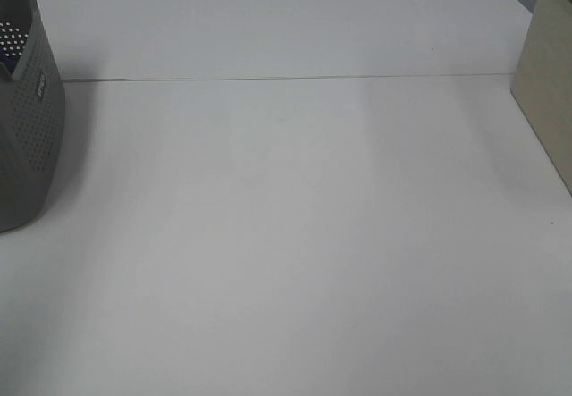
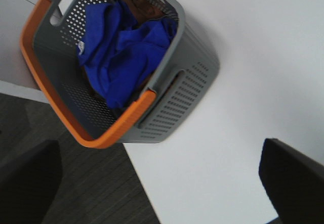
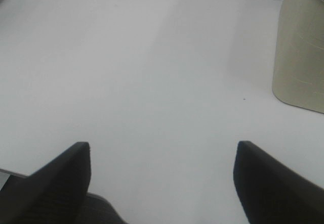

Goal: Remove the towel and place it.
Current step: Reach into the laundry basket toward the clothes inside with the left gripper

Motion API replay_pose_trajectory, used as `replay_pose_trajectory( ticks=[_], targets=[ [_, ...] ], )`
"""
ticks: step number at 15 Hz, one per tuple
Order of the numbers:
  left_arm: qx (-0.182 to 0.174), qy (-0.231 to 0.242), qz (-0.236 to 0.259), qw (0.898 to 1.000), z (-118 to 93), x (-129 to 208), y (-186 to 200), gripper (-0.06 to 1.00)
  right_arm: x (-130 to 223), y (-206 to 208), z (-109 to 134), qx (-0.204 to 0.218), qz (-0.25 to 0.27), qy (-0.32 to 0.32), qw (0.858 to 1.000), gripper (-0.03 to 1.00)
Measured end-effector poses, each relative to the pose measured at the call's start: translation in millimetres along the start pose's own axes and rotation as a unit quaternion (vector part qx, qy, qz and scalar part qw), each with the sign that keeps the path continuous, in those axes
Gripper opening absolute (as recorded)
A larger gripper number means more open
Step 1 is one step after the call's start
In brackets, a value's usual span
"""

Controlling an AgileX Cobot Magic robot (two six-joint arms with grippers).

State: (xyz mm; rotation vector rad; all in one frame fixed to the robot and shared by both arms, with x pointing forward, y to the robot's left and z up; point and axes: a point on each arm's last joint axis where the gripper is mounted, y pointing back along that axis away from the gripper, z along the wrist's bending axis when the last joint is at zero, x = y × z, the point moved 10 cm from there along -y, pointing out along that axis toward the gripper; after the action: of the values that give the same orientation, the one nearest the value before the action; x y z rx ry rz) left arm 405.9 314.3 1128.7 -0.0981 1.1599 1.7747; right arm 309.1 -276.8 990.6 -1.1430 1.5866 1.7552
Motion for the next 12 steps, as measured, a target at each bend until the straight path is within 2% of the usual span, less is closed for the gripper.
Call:
replay_pose_trajectory(
  ticks=[2,3,5,6,8,10,11,12],
  targets=[
    [-0.014,-0.067,0.023,0.997,31,-21,-12,0.99,0,0,0,0.0,0.0,0.0,1.0,0.76],
    [-0.039,-0.132,0.065,0.988,65,-33,-31,0.99,0,0,0,0.0,0.0,0.0,1.0,0.76],
    [-0.096,-0.178,0.097,0.975,105,-48,-55,0.99,0,0,0,0.0,0.0,0.0,1.0,0.76],
    [-0.102,-0.188,0.105,0.971,112,-50,-64,0.98,0,0,0,0.0,0.0,0.0,1.0,0.76],
    [-0.124,-0.235,0.132,0.955,132,-58,-107,0.98,0,0,0,0.0,0.0,0.0,1.0,0.76],
    [-0.098,-0.252,0.157,0.95,135,-53,-163,0.98,0,0,0,0.0,0.0,0.0,1.0,0.76],
    [-0.087,-0.253,0.167,0.949,135,-47,-178,0.98,0,0,0,0.0,0.0,0.0,1.0,0.76],
    [-0.05,-0.251,0.207,0.944,134,-20,-227,0.98,0,0,0,0.0,0.0,0.0,1.0,0.76]
  ],
)
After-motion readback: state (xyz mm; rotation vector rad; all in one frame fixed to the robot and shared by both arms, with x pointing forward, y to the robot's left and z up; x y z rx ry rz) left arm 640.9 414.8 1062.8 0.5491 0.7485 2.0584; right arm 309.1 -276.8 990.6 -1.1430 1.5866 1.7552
